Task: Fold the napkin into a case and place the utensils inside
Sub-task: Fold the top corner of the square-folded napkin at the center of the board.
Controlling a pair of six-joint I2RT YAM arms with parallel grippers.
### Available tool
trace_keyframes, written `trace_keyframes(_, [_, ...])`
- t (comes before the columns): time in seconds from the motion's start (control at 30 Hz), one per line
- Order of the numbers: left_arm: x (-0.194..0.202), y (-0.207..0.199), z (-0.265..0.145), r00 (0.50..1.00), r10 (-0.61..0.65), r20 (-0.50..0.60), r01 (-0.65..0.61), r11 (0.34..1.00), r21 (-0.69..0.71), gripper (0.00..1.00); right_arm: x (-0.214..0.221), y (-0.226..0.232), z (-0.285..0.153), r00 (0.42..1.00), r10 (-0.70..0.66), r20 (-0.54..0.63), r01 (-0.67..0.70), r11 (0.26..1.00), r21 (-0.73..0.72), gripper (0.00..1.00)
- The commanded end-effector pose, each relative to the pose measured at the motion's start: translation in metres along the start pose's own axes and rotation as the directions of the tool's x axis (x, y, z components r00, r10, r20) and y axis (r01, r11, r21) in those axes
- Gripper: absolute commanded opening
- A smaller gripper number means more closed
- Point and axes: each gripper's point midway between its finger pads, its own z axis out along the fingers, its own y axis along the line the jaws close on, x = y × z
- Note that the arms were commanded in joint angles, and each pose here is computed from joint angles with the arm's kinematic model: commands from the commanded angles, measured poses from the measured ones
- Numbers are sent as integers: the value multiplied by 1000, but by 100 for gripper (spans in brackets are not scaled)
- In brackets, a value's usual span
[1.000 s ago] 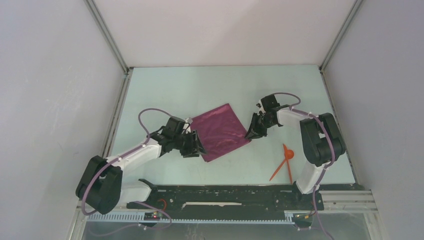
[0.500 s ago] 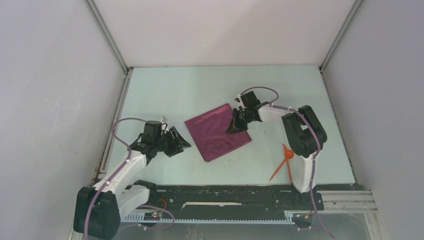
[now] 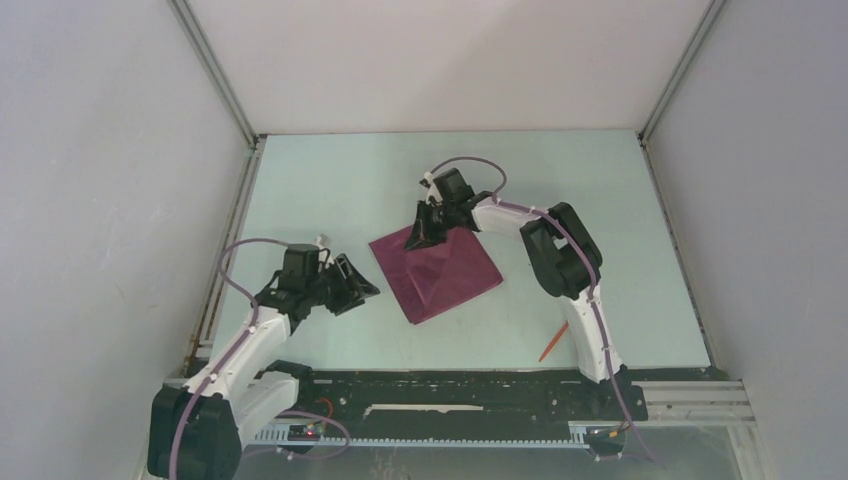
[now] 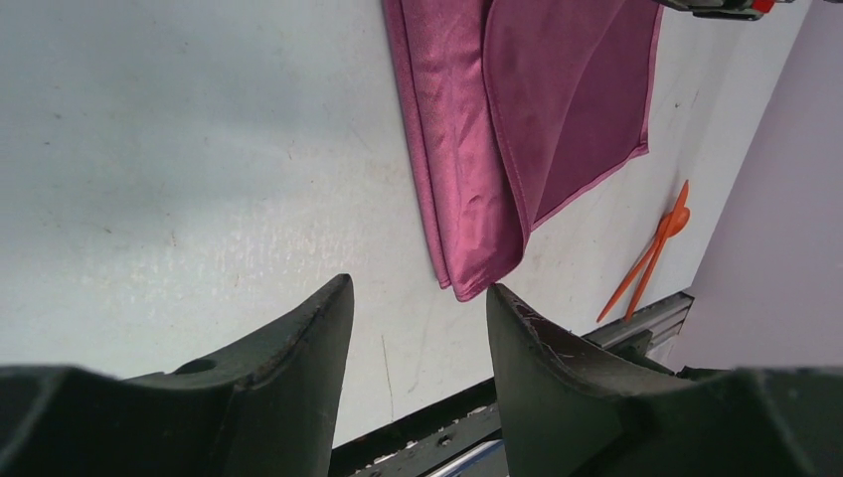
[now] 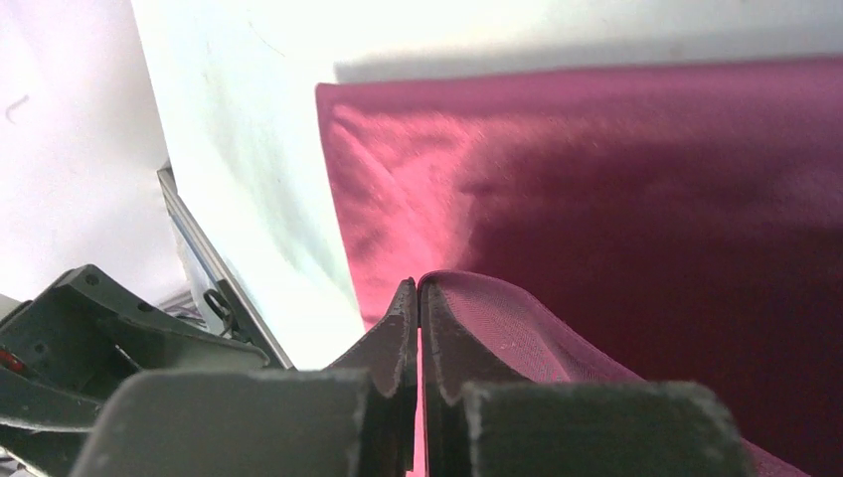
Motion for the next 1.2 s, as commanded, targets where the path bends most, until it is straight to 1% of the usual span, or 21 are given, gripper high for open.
trace_keyframes(0.0, [-2, 5, -5, 1000, -5, 16, 5, 1000, -2, 57, -9, 24, 16, 1000, -19, 2, 19, 998, -62, 0])
trace_keyframes(0.17, [-5, 14, -8, 999, -22, 42, 23, 999, -24, 58, -13, 34, 30, 999, -32, -15, 31, 996, -83, 0])
trace_keyframes(0.37, [-10, 14, -12, 997, -26, 71, 28, 999, -30, 59, -19, 40, 38, 999, -38, -17, 36, 995, -96, 0])
trace_keyframes(1.17, [-11, 17, -13, 997, -30, 73, 33, 999, -40, 59, -22, 53, 57, 996, -71, -49, 64, 990, -128, 0])
